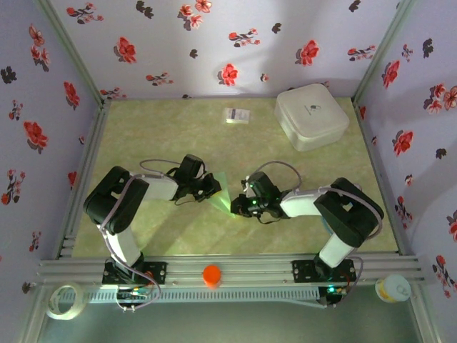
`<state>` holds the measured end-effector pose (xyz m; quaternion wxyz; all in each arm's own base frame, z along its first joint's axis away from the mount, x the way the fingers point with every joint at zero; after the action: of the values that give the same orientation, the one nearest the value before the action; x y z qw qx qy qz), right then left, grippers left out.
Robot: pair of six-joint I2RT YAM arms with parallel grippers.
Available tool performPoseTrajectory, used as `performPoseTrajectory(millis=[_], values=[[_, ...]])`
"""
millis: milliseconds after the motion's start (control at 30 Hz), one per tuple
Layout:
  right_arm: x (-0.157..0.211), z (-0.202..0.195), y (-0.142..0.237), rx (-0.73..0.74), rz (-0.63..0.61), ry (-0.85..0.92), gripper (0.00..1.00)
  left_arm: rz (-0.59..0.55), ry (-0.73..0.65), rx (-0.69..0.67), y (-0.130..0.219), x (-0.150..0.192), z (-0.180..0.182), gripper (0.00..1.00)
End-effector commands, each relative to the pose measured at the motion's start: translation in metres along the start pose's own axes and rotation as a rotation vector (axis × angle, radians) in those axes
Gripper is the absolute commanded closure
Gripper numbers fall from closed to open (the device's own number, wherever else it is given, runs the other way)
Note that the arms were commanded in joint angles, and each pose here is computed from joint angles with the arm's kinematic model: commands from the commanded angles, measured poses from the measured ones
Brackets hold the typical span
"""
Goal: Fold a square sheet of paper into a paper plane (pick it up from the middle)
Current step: Fourth fold the wing at the center of the table.
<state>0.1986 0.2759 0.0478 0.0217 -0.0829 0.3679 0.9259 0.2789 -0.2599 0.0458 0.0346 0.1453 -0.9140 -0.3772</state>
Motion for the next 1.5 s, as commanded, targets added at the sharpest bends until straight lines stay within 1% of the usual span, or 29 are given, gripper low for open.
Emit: performPoseTrajectory(millis=[0,67,300,433,667,900,1467], values=[[0.019,-0.014,0.002,0.045,0.076,-0.01,0.89,0.031,0.009,-0.067,-0.005,0.009,0.02,0.93],[0.023,-0.018,0.0,0.039,0.091,-0.024,0.91,0.03,0.008,-0.067,-0.005,0.009,0.02,0.93],[0.028,-0.021,0.002,0.043,0.101,-0.037,0.88,0.03,0.011,-0.069,-0.004,0.01,0.021,0.93],[0.027,-0.018,0.005,0.051,0.095,-0.022,0.9,0.029,0.012,-0.068,-0.005,0.01,0.022,0.93],[0.033,-0.027,0.003,0.061,0.108,-0.039,0.9,0.029,0.019,-0.07,-0.007,0.011,0.025,0.93],[0.029,-0.021,0.003,0.05,0.105,-0.031,0.9,0.028,0.02,-0.068,-0.007,0.011,0.025,0.93],[0.029,-0.021,0.003,0.051,0.105,-0.033,0.91,0.028,0.021,-0.068,-0.007,0.011,0.026,0.93]])
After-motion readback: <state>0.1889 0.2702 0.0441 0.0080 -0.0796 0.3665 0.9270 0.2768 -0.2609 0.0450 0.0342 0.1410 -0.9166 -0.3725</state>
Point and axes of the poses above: each hand's point on the last joint's axis, 136 mm out from that joint toward the fingers, its own y axis back along the fingers, its own z axis along the line the jaws close on, x = y × z, the point moved 4 cm from there along y, back along the fingers, and after that the axes turned 2 degrees about y, right-handed, at the moved point
